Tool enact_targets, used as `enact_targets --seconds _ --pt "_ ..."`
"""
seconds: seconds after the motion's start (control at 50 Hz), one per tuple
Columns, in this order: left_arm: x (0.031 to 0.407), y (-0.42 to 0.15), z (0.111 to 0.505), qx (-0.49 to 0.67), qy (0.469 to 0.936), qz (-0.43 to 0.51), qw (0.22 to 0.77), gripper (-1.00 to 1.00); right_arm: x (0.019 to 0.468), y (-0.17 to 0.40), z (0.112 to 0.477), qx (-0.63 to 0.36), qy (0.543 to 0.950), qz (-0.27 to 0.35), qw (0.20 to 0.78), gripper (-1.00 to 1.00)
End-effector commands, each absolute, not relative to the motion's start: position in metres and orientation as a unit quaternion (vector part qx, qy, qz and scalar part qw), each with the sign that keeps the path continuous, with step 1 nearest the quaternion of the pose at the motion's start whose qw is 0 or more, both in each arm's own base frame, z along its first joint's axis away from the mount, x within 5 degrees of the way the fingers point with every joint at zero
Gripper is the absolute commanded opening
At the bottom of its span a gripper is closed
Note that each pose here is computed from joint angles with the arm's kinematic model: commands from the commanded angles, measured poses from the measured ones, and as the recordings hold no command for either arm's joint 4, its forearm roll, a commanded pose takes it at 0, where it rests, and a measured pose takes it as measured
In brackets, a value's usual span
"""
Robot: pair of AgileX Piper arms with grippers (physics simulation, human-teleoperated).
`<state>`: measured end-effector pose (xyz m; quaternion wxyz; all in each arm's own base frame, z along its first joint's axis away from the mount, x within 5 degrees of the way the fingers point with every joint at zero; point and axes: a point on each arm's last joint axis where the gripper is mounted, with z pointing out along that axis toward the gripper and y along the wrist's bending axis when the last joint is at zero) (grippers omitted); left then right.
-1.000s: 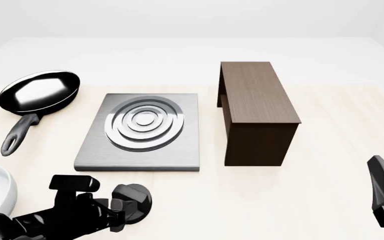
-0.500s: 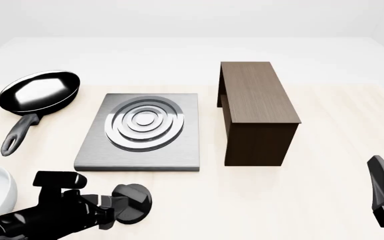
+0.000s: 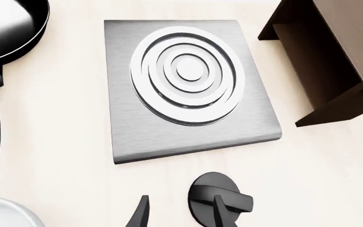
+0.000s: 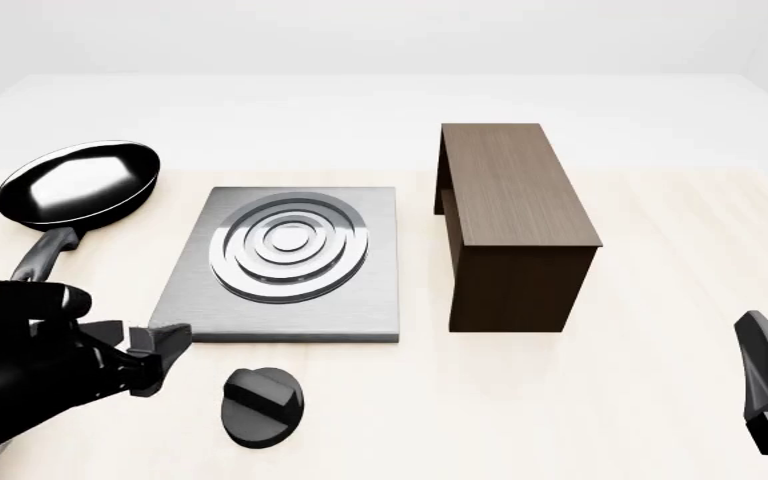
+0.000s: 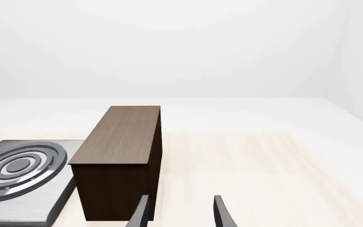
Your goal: Turn on the stove.
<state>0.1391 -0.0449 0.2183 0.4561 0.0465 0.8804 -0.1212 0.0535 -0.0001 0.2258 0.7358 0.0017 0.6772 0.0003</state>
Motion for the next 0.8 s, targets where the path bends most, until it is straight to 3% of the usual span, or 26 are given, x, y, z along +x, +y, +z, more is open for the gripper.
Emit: enact_targets --seconds 0.02,0.8 --pt "0.141 -0.034 0.233 0.028 0.873 -0.1 0.476 1.0 0.054 0.0 0.226 0.002 0.677 0.0 0.736 1.0" --pt "0.161 -0.011 0.277 -0.03 0.852 -0.056 0.52 1.0 0.057 0.0 0.214 -0.002 0.677 0.001 0.736 1.0"
